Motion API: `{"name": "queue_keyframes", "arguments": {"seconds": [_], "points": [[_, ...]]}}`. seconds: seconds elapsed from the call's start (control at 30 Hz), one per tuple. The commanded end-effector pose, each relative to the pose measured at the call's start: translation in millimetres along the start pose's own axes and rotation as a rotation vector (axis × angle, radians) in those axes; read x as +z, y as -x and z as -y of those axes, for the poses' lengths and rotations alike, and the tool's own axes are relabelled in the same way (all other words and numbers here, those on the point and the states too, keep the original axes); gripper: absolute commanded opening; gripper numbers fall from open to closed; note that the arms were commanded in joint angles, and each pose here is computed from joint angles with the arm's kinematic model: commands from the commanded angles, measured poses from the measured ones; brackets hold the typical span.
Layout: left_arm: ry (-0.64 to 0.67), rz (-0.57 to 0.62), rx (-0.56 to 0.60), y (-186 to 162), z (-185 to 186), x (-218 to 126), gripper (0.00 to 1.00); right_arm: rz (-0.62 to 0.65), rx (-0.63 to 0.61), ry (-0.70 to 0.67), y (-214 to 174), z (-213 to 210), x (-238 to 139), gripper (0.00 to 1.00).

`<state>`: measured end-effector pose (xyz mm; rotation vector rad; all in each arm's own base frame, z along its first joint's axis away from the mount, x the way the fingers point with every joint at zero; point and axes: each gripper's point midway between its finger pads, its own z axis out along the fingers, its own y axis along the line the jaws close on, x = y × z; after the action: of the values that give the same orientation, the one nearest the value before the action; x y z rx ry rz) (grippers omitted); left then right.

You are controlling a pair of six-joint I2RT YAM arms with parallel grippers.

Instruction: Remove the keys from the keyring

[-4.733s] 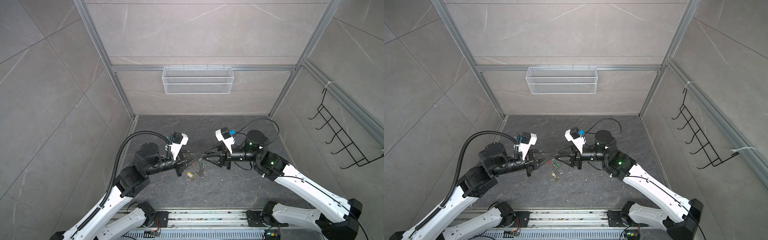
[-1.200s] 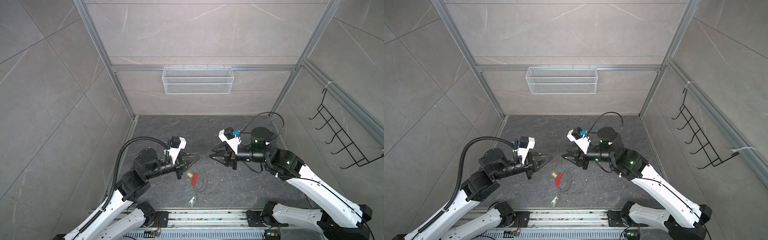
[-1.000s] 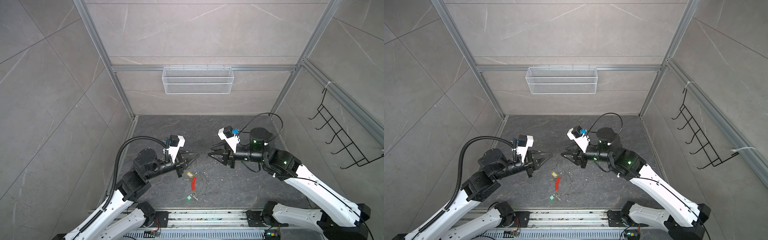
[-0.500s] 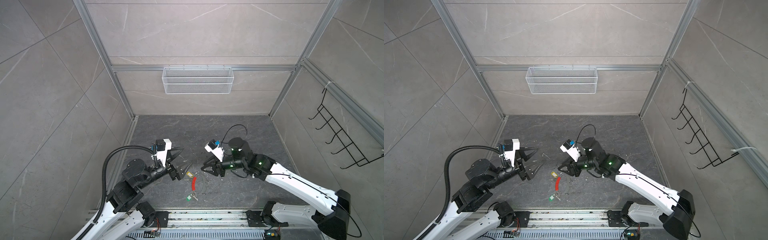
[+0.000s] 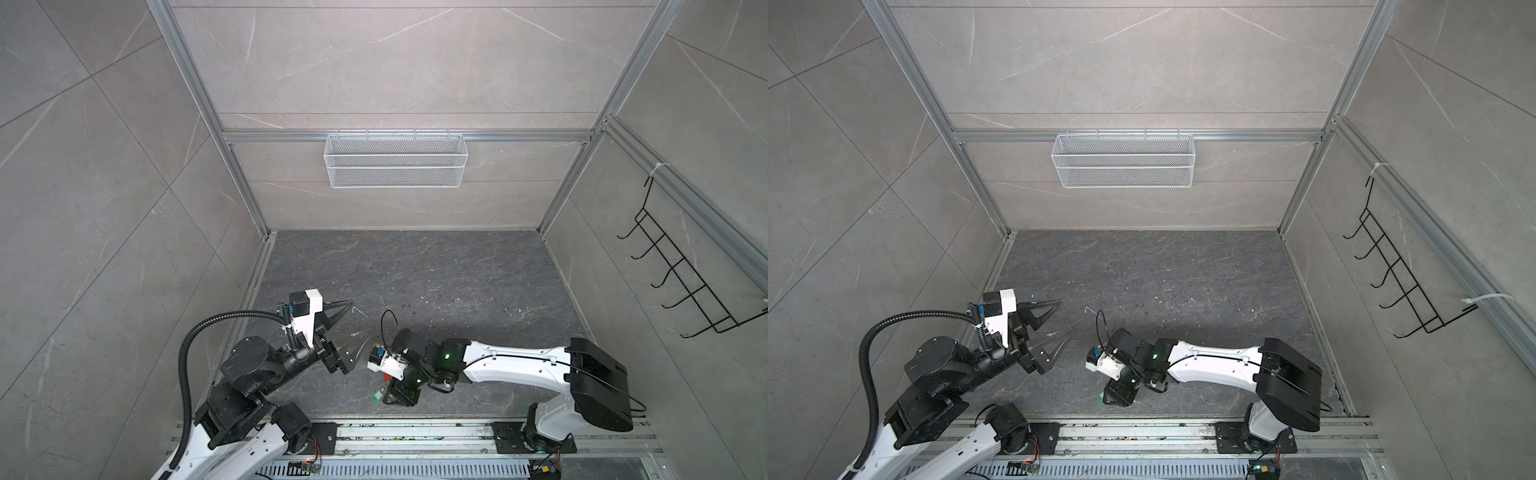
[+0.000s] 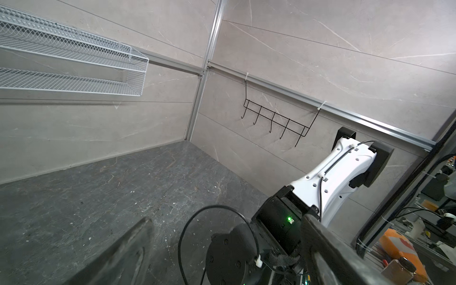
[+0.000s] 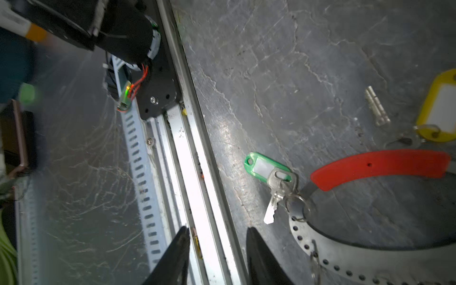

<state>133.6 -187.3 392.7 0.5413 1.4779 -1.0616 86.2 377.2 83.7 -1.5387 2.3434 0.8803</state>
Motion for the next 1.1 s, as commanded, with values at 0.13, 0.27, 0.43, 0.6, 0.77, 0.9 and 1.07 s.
{"name": "queue_keyframes", "arguments": {"seconds": [0.13,0.27,0.43,0.6,0.77,0.9,1.07], "points": [[0.055,0.061,-0.006,12.3,-3.3,-22.1,0.94,-0.145,-0.2,-0.27,-10.2,33.6,15.5,0.38],[0.052,0.097,0.011,22.3,1.7,-34.4,0.94,-0.162,-0.251,-0.304,-5.9,38.6,16.9,0.38],[0.047,0.111,0.027,30.0,6.7,-42.6,0.94,-0.202,-0.291,-0.306,-3.3,41.8,26.9,0.36],[0.04,0.15,0.054,43.0,13.3,-54.1,0.95,-0.231,-0.311,-0.296,-4.0,44.4,37.3,0.33],[0.035,0.192,0.081,54.2,18.9,-65.3,0.97,-0.263,-0.321,-0.301,-8.5,49.2,45.7,0.3],[0.035,0.184,0.081,52.8,18.6,-64.3,0.97,-0.26,-0.326,-0.31,-6.4,52.1,49.0,0.29],[0.036,0.171,0.076,49.8,17.2,-60.7,0.97,-0.274,-0.33,-0.326,-7.6,56.4,52.3,0.28]]}}
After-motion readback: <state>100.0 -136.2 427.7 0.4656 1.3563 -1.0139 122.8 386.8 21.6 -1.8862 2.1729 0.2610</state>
